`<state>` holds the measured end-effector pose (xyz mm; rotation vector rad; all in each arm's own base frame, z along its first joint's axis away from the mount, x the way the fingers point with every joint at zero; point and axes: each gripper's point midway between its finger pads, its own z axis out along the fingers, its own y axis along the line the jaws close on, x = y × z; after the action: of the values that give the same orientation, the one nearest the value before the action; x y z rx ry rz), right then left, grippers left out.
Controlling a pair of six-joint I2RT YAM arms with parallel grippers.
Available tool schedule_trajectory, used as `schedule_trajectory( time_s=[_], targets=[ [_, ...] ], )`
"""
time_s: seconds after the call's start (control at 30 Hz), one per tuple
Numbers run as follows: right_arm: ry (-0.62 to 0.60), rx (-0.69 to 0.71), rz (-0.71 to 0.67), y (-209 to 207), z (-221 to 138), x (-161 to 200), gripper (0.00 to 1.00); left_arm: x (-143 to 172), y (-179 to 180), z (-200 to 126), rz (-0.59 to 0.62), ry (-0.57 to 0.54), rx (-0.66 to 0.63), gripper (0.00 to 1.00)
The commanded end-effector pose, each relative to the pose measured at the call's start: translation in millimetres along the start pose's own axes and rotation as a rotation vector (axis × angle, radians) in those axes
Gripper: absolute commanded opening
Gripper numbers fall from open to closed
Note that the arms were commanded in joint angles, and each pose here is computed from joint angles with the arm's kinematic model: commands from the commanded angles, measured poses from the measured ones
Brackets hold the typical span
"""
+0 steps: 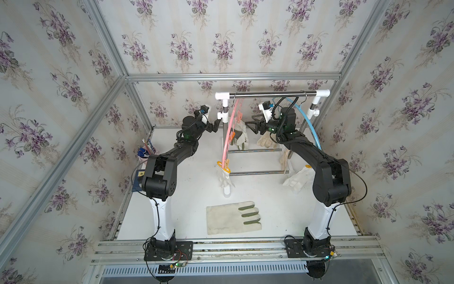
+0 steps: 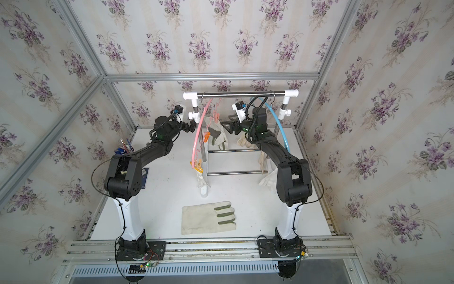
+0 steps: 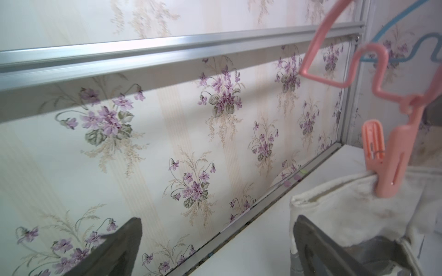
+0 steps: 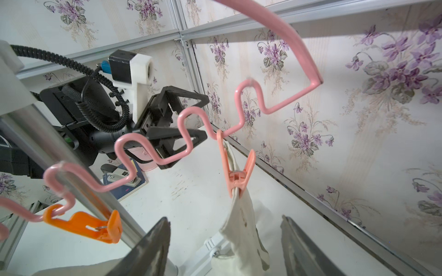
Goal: Clip the gloves onto a hanger to dry
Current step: Clamp the glove onto the hanger, then pick up the glove from the center of the board.
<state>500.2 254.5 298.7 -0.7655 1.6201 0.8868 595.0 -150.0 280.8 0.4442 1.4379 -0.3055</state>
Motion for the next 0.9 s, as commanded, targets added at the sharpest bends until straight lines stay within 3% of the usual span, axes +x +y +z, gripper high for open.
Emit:
schedule_trajectory(
  time_s=[0.0, 0.07, 0.17, 0.3, 0.4, 0.47, 0.57, 0.7, 0.87],
  targets=[
    [0.001, -0.027, -0.05, 18.3, -7.4, -9.2, 0.73, -33.0, 28.7, -17.8, -0.237, -0.109, -0.138, 1.0],
    [0.023, -0.051, -0.057, 31.7, -9.3, -6.2, 0.72, -38.2, 33.8, -28.3, -0.374, -0.09, -0.14, 1.0],
    [0.044, -0.074, -0.061, 48.8, -14.4, -2.7, 0.72, -48.8, 27.6, -42.8, -0.462, -0.044, -0.1, 1.0],
    [0.068, -0.088, -0.043, 70.0, -21.4, 0.8, 0.7, -64.6, 13.8, -63.6, -0.493, 0.003, -0.065, 1.0],
    [0.105, -0.072, -0.027, 85.8, -25.2, 11.4, 0.69, -77.7, 9.2, -86.4, -0.516, -0.086, -0.069, 1.0],
    [0.129, -0.034, -0.01, 92.5, -29.5, 18.1, 0.68, -80.5, 18.4, -102.6, -0.652, -0.143, -0.097, 1.0],
    [0.155, 0.022, 0.041, 102.2, -40.0, 25.2, 0.65, -77.2, 17.4, -118.8, -0.798, -0.075, -0.08, 1.0],
    [0.18, 0.13, 0.083, 118.8, -63.5, 35.9, 0.61, -86.4, -0.7, -145.8, -0.808, 0.023, -0.069, 1.0],
    [0.226, 0.17, 0.113, 156.0, -94.4, 54.9, 0.6, -103.8, -18.6, -189.2, -0.795, 0.025, -0.06, 1.0]
  ],
)
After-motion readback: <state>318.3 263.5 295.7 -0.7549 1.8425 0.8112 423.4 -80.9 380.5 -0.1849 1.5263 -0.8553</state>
